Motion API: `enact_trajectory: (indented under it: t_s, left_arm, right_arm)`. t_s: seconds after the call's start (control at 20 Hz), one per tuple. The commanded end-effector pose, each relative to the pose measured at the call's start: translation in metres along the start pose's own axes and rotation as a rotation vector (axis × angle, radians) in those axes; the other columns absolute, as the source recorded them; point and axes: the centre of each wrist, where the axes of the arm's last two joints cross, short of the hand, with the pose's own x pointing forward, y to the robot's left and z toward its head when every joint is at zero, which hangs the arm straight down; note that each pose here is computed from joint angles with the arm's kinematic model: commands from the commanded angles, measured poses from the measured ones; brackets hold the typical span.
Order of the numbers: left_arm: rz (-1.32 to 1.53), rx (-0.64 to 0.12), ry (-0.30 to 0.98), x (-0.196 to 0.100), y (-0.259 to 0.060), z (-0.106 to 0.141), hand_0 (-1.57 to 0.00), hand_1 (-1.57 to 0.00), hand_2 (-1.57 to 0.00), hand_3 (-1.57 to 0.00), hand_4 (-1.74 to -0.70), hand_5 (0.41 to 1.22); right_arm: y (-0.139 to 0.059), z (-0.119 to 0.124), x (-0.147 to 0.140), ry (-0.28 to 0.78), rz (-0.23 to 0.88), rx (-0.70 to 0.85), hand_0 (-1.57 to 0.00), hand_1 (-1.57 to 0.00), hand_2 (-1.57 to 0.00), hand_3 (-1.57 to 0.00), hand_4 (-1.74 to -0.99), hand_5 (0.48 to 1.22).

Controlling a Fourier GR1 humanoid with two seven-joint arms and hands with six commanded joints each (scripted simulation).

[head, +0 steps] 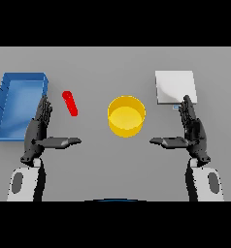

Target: Pick up the red beaker and tilt it to pour out 1 green nut into yellow bowl. Pick up the yellow bowl and place it on the metallic measuring scale.

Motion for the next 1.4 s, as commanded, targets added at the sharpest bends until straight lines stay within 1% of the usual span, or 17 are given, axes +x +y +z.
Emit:
enact_trajectory:
  t_s: [0.0, 0.25, 0.3, 0.35, 0.4, 0.5, 0.55, 0.65, 0.75, 0.8, 0.85, 0.95, 1.0, 1.05, 1.15, 1.2, 1.35]
  left_arm:
    - [0.0, 0.001, 0.0, 0.0, 0.001, 0.0, 0.0, 0.0, 0.0, 0.0, -1.2, 0.652]
    - [-0.003, 0.001, -0.001, -0.001, 0.006, 0.003, 0.0, 0.0, 0.0, 0.0, -1.2, 0.652]
    - [-0.081, -0.024, -0.023, 0.003, 0.008, 0.014, 0.0, 0.0, 0.0, 0.0, -1.2, 0.652]
    - [-0.127, -0.043, -0.031, 0.01, 0.007, 0.015, 0.0, 0.0, 0.0, 0.0, -1.21, 0.649]
    - [-0.151, -0.062, -0.032, 0.012, 0.007, 0.019, 0.0, 0.0, 0.0, 0.0, -1.21, 0.65]
    - [-0.173, -0.07, -0.025, 0.017, 0.004, 0.025, 0.0, 0.0, 0.0, 0.0, -1.22, 0.658]
    - [-0.18, -0.074, -0.021, 0.018, 0.003, 0.029, 0.0, 0.0, 0.0, 0.0, -1.22, 0.66]
    - [-0.187, -0.091, -0.02, 0.019, -0.001, 0.028, 0.0, 0.0, 0.0, 0.0, -1.23, 0.662]
    - [-0.206, -0.105, -0.001, 0.02, -0.004, 0.022, 0.0, 0.0, 0.0, 0.0, -1.25, 0.679]
    - [-0.201, -0.11, 0.023, 0.016, -0.004, 0.015, 0.0, 0.0, 0.0, 0.0, -1.28, 0.691]
    - [-0.186, -0.118, 0.032, 0.013, -0.007, 0.008, 0.0, 0.0, 0.0, 0.0, -1.3, 0.702]
    - [-0.182, -0.126, 0.038, 0.01, -0.009, -0.006, 0.0, 0.0, 0.0, 0.0, -1.36, 0.724]
    - [-0.188, -0.125, 0.037, 0.008, -0.009, -0.011, 0.0, 0.0, 0.0, 0.0, -1.37, 0.732]
    - [-0.202, -0.13, 0.039, 0.007, -0.011, -0.018, 0.0, 0.0, 0.0, 0.0, -1.38, 0.738]
    - [-0.206, -0.133, 0.045, 0.004, -0.012, -0.028, 0.0, 0.0, 0.0, 0.0, -1.38, 0.739]
    - [-0.219, -0.125, 0.072, 0.0, -0.01, -0.036, 0.0, 0.0, 0.0, 0.0, -1.38, 0.738]
    - [-0.208, -0.121, 0.094, -0.011, -0.012, -0.049, 0.0, 0.0, 0.0, 0.0, -1.35, 0.72]
  right_arm:
    - [0.0, 0.0, 0.0, 0.0, 0.0, -0.001, 0.0, 0.0, 0.0, 0.0, -1.245, 0.681]
    - [-0.005, 0.005, -0.003, -0.012, -0.007, -0.001, 0.0, 0.0, 0.0, 0.0, -1.245, 0.681]
    - [-0.008, 0.012, 0.001, -0.084, 0.14, 0.015, 0.0, 0.0, 0.0, 0.0, -1.245, 0.681]
    - [-0.008, 0.02, 0.005, -0.126, 0.224, 0.025, 0.0, 0.0, 0.0, 0.0, -1.242, 0.678]
    - [-0.009, 0.027, 0.004, -0.139, 0.276, 0.036, 0.0, 0.0, 0.0, 0.0, -1.239, 0.679]
    - [-0.005, 0.031, 0.008, -0.143, 0.319, 0.048, 0.0, 0.0, 0.0, 0.0, -1.235, 0.678]
    - [-0.004, 0.031, 0.009, -0.134, 0.322, 0.045, 0.0, 0.0, 0.0, 0.0, -1.235, 0.678]
    - [-0.001, 0.032, 0.013, -0.153, 0.312, 0.06, 0.0, 0.0, 0.0, 0.0, -1.245, 0.681]
    - [-0.002, 0.032, 0.016, -0.157, 0.294, 0.067, 0.0, 0.0, 0.0, 0.0, -1.254, 0.682]
    - [-0.004, 0.03, 0.015, -0.147, 0.273, 0.072, 0.0, 0.0, 0.0, 0.0, -1.265, 0.68]
    - [-0.002, 0.03, 0.014, -0.14, 0.257, 0.081, 0.0, 0.0, 0.0, 0.0, -1.275, 0.68]
    - [-0.003, 0.028, 0.014, -0.145, 0.257, 0.075, 0.0, 0.0, 0.0, 0.0, -1.286, 0.676]
    - [-0.003, 0.031, 0.012, -0.145, 0.254, 0.078, 0.0, 0.0, 0.0, 0.0, -1.296, 0.677]
    - [-0.003, 0.032, 0.013, -0.163, 0.246, 0.076, 0.0, 0.0, 0.0, 0.0, -1.304, 0.678]
    - [-0.005, 0.035, 0.011, -0.16, 0.25, 0.066, 0.0, 0.0, 0.0, 0.0, -1.312, 0.681]
    - [-0.006, 0.032, 0.015, -0.157, 0.242, 0.064, 0.0, 0.0, 0.0, 0.0, -1.321, 0.683]
    - [-0.007, 0.029, 0.016, -0.137, 0.237, 0.052, 0.0, 0.0, 0.0, 0.0, -1.337, 0.687]
